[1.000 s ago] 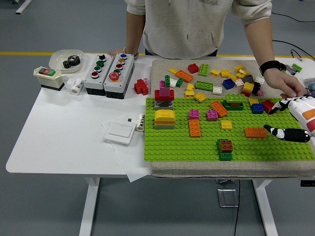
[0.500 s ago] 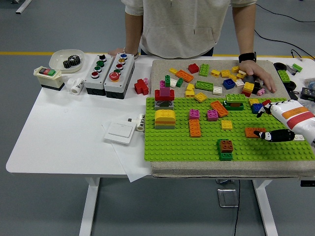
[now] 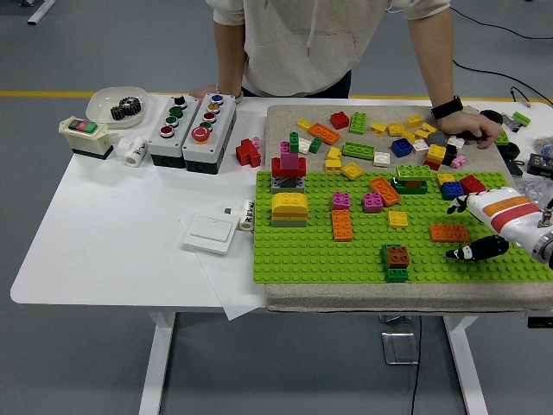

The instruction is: Pick up the brick,pile it on top of brick,press brick,pick up the brick,pile it on top of brick,press brick

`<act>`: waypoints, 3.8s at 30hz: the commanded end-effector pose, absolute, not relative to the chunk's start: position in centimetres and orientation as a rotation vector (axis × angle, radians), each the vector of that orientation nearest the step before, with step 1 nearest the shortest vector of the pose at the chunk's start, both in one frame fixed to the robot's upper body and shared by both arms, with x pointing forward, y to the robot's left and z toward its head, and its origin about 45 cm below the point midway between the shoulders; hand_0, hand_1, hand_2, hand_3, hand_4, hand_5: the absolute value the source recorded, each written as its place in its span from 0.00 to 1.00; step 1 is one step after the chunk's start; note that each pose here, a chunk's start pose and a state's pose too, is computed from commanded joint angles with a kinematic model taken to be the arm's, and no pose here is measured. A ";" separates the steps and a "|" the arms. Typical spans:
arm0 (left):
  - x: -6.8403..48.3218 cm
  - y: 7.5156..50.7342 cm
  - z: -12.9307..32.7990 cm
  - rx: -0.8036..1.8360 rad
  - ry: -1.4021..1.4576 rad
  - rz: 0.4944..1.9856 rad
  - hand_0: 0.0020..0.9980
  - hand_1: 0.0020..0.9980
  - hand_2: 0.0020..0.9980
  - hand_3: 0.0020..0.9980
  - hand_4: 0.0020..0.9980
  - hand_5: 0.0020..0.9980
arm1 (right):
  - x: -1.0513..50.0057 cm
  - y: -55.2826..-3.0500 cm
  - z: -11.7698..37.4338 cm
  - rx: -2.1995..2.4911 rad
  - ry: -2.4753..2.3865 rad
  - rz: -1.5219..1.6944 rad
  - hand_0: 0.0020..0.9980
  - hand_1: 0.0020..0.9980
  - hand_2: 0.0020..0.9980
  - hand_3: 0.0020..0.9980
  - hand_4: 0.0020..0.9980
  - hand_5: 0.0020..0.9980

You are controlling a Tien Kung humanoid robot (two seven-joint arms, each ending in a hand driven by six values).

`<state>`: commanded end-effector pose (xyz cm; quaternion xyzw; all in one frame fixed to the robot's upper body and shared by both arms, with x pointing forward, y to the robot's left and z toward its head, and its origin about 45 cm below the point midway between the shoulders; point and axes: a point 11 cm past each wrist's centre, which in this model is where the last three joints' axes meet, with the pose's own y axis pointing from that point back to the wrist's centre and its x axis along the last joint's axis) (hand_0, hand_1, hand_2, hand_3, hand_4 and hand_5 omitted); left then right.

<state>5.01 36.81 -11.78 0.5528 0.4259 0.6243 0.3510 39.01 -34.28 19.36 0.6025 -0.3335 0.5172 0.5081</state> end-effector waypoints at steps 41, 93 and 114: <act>4.9 36.8 -11.8 1.450 1.097 1.602 0.77 0.75 0.75 0.59 0.66 0.67 | 40.0 -35.2 17.7 1.451 -0.840 1.185 0.33 0.47 0.53 0.55 0.88 0.51; 5.7 36.7 -11.7 1.430 1.090 1.610 0.77 0.75 0.75 0.59 0.66 0.67 | 40.4 -35.2 17.3 1.429 -0.797 1.242 0.22 0.40 0.48 0.52 0.82 0.53; 5.3 36.8 -11.7 1.445 1.090 1.601 0.77 0.75 0.75 0.59 0.66 0.67 | 40.1 -35.2 17.1 1.432 -0.798 1.283 0.15 0.31 0.44 0.51 0.79 0.55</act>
